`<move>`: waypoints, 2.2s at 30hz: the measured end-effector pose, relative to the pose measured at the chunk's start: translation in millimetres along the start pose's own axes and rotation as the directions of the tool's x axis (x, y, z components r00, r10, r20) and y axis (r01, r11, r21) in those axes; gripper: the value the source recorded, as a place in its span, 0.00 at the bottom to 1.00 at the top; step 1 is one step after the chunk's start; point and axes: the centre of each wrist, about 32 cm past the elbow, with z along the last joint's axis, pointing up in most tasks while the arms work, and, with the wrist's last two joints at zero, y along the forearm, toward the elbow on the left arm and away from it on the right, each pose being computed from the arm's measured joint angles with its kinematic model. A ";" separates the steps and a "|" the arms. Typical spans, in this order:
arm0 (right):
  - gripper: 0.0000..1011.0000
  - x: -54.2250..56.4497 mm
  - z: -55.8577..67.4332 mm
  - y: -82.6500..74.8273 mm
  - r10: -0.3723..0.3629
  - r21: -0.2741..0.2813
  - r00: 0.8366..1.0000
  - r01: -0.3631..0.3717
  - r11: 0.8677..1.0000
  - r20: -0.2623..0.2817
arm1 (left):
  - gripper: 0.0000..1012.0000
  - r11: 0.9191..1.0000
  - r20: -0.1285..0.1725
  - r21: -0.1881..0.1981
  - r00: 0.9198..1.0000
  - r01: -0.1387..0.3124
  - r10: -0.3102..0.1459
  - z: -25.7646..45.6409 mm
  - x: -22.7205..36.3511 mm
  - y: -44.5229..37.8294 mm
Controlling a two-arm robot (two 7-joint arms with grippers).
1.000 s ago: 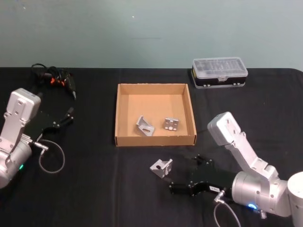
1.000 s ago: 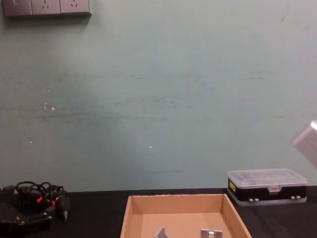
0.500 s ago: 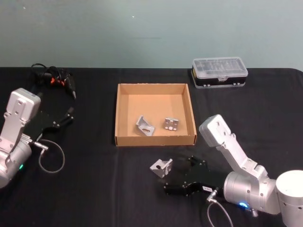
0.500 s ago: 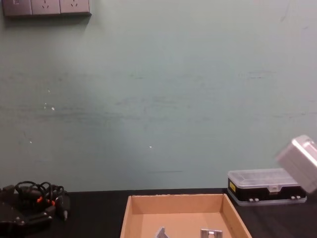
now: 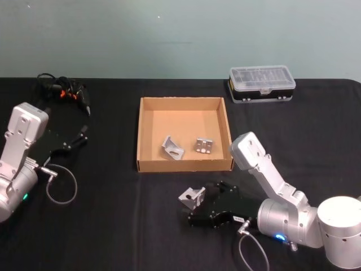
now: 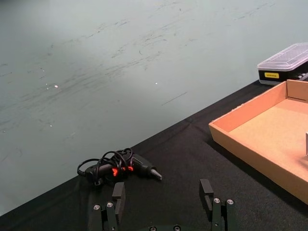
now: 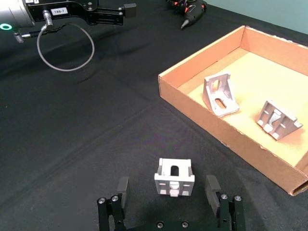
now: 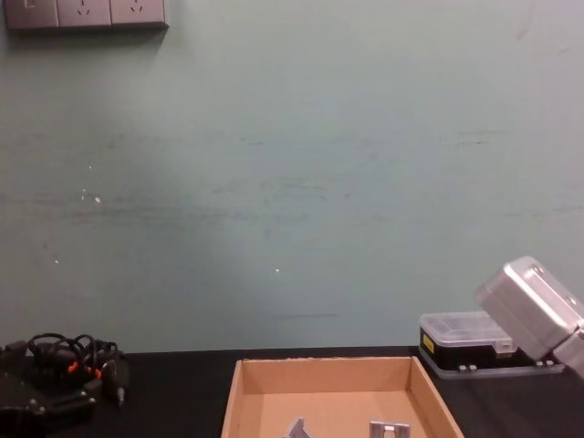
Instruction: Use one hand to pick up the angle iron from the table and place it into the box.
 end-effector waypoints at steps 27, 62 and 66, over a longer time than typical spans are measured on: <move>0.48 -1.1 -0.3 4.1 0.025 -0.005 1.000 -0.025 1.000 0.013 | 1.00 1.000 0.000 0.000 1.000 0.000 0.000 0.0 0.0 0.0; 0.44 40.6 65.3 -17.4 -0.155 0.178 0.983 0.136 0.975 0.100 | 1.00 1.000 0.000 0.000 1.000 0.000 0.000 0.0 0.0 0.0; 0.44 55.9 73.9 -3.6 -0.175 0.171 0.980 0.157 0.973 0.099 | 1.00 1.000 0.000 0.000 1.000 0.000 0.000 0.0 0.0 0.0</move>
